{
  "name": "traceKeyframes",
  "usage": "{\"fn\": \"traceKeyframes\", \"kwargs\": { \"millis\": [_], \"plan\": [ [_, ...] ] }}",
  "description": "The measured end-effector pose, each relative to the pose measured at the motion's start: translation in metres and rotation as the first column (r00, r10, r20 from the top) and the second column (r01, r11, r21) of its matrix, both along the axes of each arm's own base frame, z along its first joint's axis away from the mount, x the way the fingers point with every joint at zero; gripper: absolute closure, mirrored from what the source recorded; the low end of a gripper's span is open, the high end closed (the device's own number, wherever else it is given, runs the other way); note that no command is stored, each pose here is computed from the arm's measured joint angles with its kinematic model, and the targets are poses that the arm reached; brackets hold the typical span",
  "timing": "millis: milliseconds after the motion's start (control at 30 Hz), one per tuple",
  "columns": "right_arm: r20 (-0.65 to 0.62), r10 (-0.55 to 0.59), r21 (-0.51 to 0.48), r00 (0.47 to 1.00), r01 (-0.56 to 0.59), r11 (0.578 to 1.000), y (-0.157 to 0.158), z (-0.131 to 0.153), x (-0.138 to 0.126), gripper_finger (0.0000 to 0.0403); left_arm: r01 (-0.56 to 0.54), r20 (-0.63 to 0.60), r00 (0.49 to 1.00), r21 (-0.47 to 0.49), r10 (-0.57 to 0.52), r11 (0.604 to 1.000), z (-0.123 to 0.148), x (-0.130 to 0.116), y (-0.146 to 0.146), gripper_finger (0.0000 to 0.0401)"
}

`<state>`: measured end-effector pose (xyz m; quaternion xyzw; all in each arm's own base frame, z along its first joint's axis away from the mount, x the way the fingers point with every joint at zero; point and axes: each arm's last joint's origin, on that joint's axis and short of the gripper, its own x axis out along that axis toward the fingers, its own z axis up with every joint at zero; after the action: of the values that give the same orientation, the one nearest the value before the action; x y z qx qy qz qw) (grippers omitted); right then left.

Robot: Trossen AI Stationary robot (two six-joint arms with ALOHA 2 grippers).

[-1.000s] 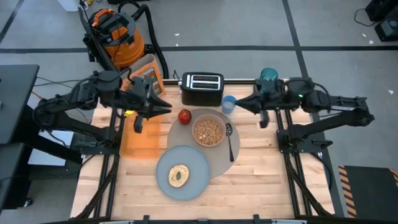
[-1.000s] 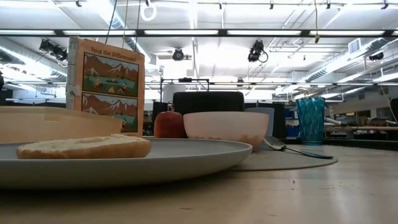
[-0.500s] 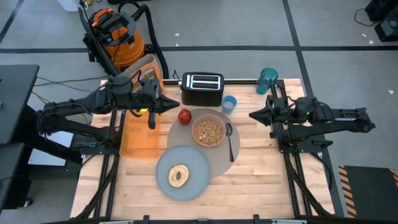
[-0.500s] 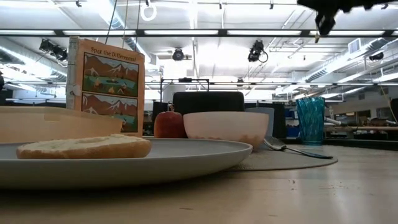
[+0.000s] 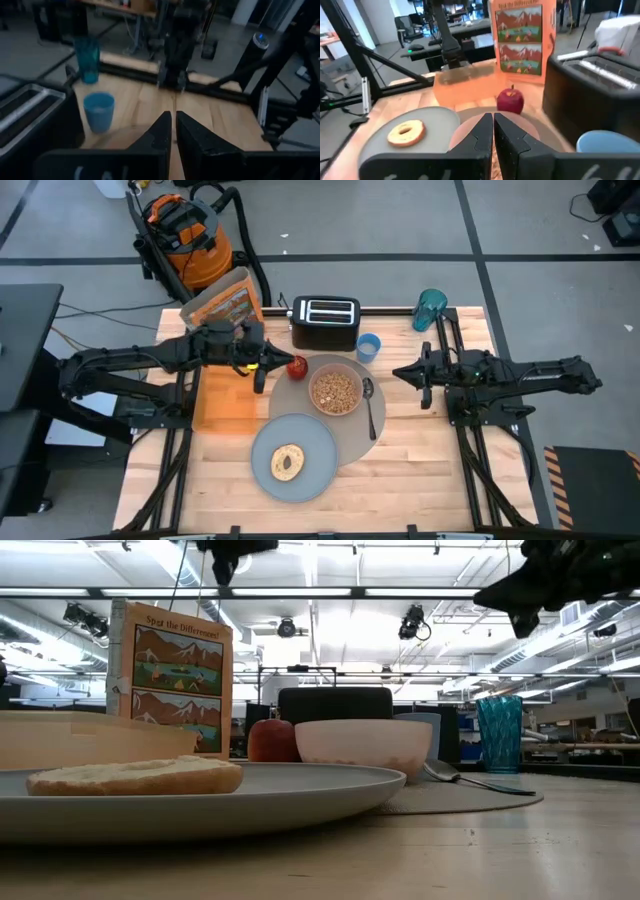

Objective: Arrange a breakfast setting
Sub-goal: Adjust the orange bowl on the gray table mat

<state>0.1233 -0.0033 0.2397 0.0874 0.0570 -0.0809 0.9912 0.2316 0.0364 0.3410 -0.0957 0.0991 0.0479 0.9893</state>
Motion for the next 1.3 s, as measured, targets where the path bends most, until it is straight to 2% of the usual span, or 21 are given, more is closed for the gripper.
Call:
{"fn": "traceKeyframes", "kwargs": {
  "millis": [100,200,400,500,700,833,967,1133,1200,1300],
  "plan": [
    [0.017,0.007,-0.074,1.000,-0.006,0.997,0.000,0.003,-0.001,0.0381,0.001,-0.038,0.999,-0.011,-0.002,1.000,-0.012,0.000,-0.002,0.0369],
    [0.048,0.012,-0.116,0.999,-0.007,0.993,0.000,0.006,-0.004,0.0383,-0.027,-0.012,1.000,0.004,0.027,1.000,-0.014,-0.009,-0.007,0.0369],
    [0.173,0.094,-0.182,0.980,-0.062,0.981,0.002,0.019,-0.020,0.0387,0.027,0.014,0.999,0.129,-0.029,0.991,-0.030,-0.044,-0.021,0.0369],
    [0.209,0.143,-0.236,0.967,-0.092,0.967,0.003,0.023,-0.028,0.0386,0.036,0.056,0.997,0.145,-0.044,0.989,-0.035,-0.065,-0.025,0.0369],
    [0.256,0.177,-0.257,0.950,-0.109,0.960,0.004,0.026,-0.038,0.0387,0.016,0.158,0.987,0.155,-0.041,0.988,-0.039,-0.098,-0.027,0.0369],
    [0.351,0.205,-0.271,0.914,-0.111,0.956,0.005,0.036,-0.040,0.0385,0.012,0.192,0.980,0.161,-0.043,0.987,-0.046,-0.110,-0.028,0.0369],
    [0.437,0.205,-0.280,0.876,-0.084,0.956,0.005,0.045,-0.042,0.0384,0.012,0.200,0.978,0.208,-0.054,0.978,-0.057,-0.118,-0.028,0.0369],
    [0.506,0.192,-0.191,0.841,-0.108,0.976,0.005,0.050,-0.045,0.0384,0.020,0.177,0.982,0.226,-0.061,0.974,-0.081,-0.122,-0.029,0.0369],
    [0.541,0.142,-0.101,0.829,-0.104,0.989,0.004,0.053,-0.046,0.0384,0.030,0.168,0.984,0.209,-0.066,0.977,-0.090,-0.123,-0.029,0.0369],
    [0.532,0.033,0.033,0.846,-0.060,0.998,0.001,0.051,-0.039,0.0388,0.054,0.178,0.980,0.196,-0.090,0.979,-0.105,-0.123,-0.030,0.0369]
  ]
}}
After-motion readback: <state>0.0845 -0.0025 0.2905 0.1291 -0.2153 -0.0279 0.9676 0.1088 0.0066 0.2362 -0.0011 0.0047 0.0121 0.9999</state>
